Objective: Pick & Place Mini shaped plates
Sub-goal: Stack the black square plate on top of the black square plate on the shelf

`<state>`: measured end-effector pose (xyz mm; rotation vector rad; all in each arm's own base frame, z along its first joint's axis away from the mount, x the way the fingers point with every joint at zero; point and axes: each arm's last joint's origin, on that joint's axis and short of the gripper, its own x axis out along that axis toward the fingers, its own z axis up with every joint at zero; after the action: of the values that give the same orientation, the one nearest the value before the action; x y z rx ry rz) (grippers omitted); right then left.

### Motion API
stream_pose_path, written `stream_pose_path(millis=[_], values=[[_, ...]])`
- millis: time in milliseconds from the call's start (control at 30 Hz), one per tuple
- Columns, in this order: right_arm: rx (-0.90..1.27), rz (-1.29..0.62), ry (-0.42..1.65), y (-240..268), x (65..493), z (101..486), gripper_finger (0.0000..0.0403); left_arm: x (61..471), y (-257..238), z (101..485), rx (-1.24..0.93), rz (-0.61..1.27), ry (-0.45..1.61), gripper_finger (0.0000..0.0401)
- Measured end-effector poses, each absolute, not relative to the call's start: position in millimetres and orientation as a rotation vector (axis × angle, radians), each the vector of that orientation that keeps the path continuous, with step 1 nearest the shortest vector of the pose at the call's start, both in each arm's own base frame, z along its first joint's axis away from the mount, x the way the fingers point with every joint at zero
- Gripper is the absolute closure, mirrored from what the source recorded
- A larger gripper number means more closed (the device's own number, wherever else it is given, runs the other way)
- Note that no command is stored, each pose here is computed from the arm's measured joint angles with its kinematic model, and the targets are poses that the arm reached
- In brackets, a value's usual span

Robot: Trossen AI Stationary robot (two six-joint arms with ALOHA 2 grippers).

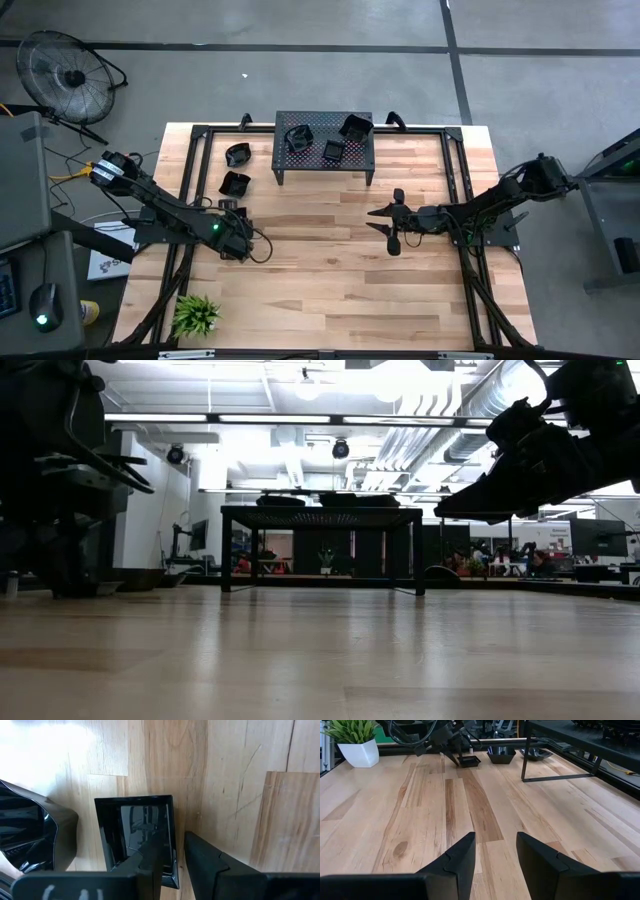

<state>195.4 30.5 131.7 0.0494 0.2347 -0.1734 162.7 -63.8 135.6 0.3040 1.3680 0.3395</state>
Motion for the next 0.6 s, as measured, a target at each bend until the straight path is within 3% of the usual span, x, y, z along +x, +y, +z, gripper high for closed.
stream_pose_path(millis=[367,600], values=[[0.049,-0.174,0.235,30.6,195.4,131.6,0.0265,162.7,-63.7,135.6,0.304,0.34,1.368,0.0331],[0.049,-0.174,0.235,30.5,195.4,131.6,0.0265,162.9,-63.9,135.9,0.303,0.339,1.367,0.0372]])
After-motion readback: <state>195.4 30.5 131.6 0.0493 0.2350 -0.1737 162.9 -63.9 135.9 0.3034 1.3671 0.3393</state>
